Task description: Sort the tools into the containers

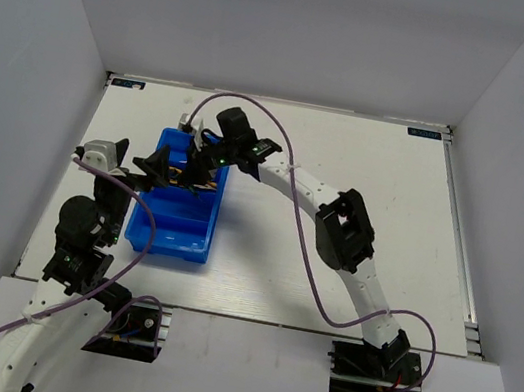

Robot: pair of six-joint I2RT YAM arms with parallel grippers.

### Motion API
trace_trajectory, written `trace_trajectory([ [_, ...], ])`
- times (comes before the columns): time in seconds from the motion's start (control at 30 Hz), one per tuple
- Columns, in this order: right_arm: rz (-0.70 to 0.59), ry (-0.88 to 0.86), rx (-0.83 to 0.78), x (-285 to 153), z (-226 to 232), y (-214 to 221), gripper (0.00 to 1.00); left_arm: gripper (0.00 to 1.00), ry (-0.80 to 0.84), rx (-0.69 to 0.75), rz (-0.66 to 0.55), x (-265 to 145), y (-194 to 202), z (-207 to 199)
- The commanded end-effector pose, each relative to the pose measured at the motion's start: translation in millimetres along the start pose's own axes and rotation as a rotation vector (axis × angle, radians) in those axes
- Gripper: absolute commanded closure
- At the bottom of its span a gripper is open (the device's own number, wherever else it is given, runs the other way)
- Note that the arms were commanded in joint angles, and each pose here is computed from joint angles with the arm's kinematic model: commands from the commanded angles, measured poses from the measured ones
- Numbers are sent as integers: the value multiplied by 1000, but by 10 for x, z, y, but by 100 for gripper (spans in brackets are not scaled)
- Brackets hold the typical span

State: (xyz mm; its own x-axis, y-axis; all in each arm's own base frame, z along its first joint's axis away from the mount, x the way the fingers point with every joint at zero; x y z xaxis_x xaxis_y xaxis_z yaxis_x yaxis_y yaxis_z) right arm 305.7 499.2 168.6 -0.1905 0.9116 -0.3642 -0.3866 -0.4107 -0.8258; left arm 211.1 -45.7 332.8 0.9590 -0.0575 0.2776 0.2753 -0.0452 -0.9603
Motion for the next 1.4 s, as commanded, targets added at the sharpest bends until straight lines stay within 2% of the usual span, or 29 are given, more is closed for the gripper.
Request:
trace_trajectory([
  [0.0, 17, -2, -87, 85, -48, 75, 100, 0, 13, -6, -7, 7, -21, -15],
  [0.17, 40, -71, -103, 121, -6, 181, 99, 0, 13, -6, -7, 7, -21, -15],
  [0.27, 67, -86, -121, 119, 36, 248, 61, 0, 13, -6, -7, 7, -21, -15],
  [0.3, 66, -94, -127, 111, 64, 228, 44, 0, 13, -6, -7, 7, -21, -15],
  [0.43, 40, -81, -150, 23, 84, 77, 42, 0, 13, -6, -7, 7, -21, -15],
  [0.53, 12, -80, -179, -50, 196, -108, 42, 0, 13, -6, -7, 7, -21, -15],
  [0.6, 3, -75, -182, -116, 222, -188, 46, 0, 13, -6, -7, 7, -21, -15],
  [0.63, -9, -69, -190, -161, 244, -259, 52, 0, 13, -6, -7, 7, -21, -15],
  [0.67, -10, -40, -186, -239, 273, -329, 72, 0, 13, -6, -7, 7, -21, -15],
  [0.7, -24, -21, -194, -280, 299, -418, 83, 0, 13, -6, -7, 7, -21, -15],
  [0.73, -45, 86, -199, -419, 197, -543, 100, 0, 13, -6, -7, 7, -21, -15],
  [0.8, -72, 255, -176, -644, 156, -741, 100, 2, 13, -4, 2, 4, -3, -15],
  [0.83, -85, 563, -152, -882, -148, -807, 100, 11, 29, -4, 2, 2, -4, -34],
  [0.87, -94, 671, -133, -1029, -222, -817, 100, 19, 43, -1, 13, 19, 25, -58],
  [0.9, -146, 766, -135, -1220, -254, -939, 100, 33, 80, 8, 11, 14, 24, -100],
  [0.93, -165, 974, -104, -1483, -408, -935, 100, 51, 104, 9, 14, 37, 10, -138],
  [0.97, -162, 1098, -72, -1764, -490, -848, 100, 86, 165, 14, 41, 68, 85, -227],
  [1.0, -122, 1148, -31, -1954, -572, -731, 100, 98, 200, 29, 52, 91, 68, -271],
  [1.03, -107, 1167, -4, -2059, -587, -667, 100, 100, 239, 40, 70, 112, 96, -322],
  [1.1, -44, 1212, 95, -2472, -595, -375, 98, 100, 373, 51, 125, 180, 208, -511],
  [1.13, 4, 1218, 126, -2525, -607, -191, 87, 100, 413, 49, 142, 205, 246, -569],
  [1.17, 11, 1235, 161, -2756, -549, -137, 75, 100, 487, 44, 172, 199, 307, -664],
  [1.2, 64, 1209, 215, -2825, -563, 104, 63, 82, 523, 51, 183, 228, 301, -711],
  [1.23, 72, 1214, 249, -3007, -372, 132, 50, 67, 552, 48, 233, 278, 416, -763],
  [1.3, 127, 1196, 345, -3184, -343, 467, 40, 42, 610, 38, 275, 281, 483, -838],
  [1.33, 121, 1180, 410, -3292, -109, 507, 40, 39, 624, 27, 279, 297, 469, -864],
  [1.37, 123, 1196, 462, -3405, -78, 599, 43, 38, 638, 24, 287, 296, 493, -881],
])
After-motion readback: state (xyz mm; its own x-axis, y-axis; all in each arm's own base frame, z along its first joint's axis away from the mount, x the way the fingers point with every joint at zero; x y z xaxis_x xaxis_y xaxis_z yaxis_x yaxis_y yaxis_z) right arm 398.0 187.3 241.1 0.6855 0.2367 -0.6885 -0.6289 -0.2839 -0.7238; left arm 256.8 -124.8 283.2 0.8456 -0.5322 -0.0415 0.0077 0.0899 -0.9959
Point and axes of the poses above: each gripper's point midway between its finger pads, its own x axis out along the fingers, its own z axis along the line the jaws close on, y = z × x, the point moved 5 cm from there along -x, back along the fingers, and after that the axes turned 11 degrees about x, right-handed, at the moved point
